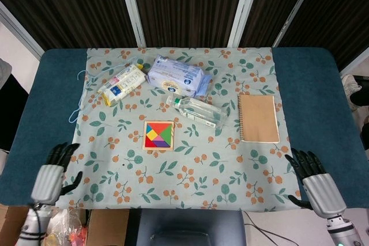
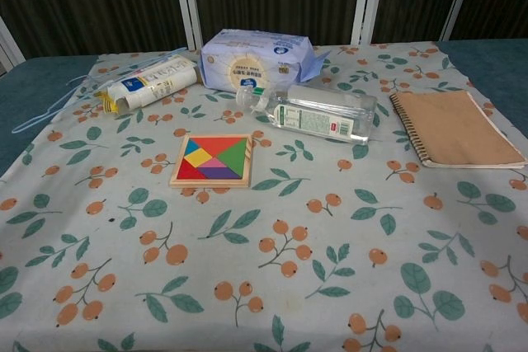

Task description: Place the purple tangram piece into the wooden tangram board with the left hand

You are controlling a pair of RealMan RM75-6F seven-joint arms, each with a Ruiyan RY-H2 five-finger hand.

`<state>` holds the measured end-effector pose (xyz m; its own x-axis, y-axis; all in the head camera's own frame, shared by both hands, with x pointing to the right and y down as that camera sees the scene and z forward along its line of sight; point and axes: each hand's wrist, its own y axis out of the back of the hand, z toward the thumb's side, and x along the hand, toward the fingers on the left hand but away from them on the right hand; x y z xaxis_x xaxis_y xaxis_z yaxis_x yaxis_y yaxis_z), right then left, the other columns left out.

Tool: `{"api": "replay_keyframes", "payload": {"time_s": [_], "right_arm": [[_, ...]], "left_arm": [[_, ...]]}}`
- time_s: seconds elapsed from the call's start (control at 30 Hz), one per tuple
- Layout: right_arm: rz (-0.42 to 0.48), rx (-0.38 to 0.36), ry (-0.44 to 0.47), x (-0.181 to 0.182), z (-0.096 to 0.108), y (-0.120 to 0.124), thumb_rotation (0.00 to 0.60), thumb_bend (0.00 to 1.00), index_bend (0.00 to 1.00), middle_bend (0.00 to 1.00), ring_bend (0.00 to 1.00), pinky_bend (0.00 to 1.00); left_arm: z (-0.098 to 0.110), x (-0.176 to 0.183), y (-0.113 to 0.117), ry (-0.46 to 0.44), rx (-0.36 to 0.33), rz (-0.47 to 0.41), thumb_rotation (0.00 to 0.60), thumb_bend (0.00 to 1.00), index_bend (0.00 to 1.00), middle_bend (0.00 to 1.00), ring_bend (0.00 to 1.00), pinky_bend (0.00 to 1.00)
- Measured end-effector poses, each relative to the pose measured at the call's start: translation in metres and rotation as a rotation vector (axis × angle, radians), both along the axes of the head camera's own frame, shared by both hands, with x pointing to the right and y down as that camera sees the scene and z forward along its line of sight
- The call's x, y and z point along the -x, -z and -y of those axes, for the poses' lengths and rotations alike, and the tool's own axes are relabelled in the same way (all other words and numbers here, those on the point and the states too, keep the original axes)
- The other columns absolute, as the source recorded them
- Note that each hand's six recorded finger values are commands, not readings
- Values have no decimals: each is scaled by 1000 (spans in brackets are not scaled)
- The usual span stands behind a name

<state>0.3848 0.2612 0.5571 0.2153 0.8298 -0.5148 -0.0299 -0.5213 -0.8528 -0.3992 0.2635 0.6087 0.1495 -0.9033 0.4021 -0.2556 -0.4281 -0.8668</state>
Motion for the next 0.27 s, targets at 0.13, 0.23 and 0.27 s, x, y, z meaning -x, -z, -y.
{"api": "replay_keyframes", "payload": {"time_s": [0.13,0.23,0.27], "right_arm": [[-12,-4,-15,4,1,-4,600,159,0,0,0,0],[-3,-13,-22,4,1,-1,600,159,0,0,0,0],[1,-15,-25,3,1,-1,600,159,0,0,0,0]], "left_arm": [[-11,11,23,-48,-42,-1,600,386,62,99,43,61],[-15,12,32,-66,-47,-15,600,388,72,112,43,62],[-16,13,32,-66,-35,-11,600,391,82,118,43,62]]}}
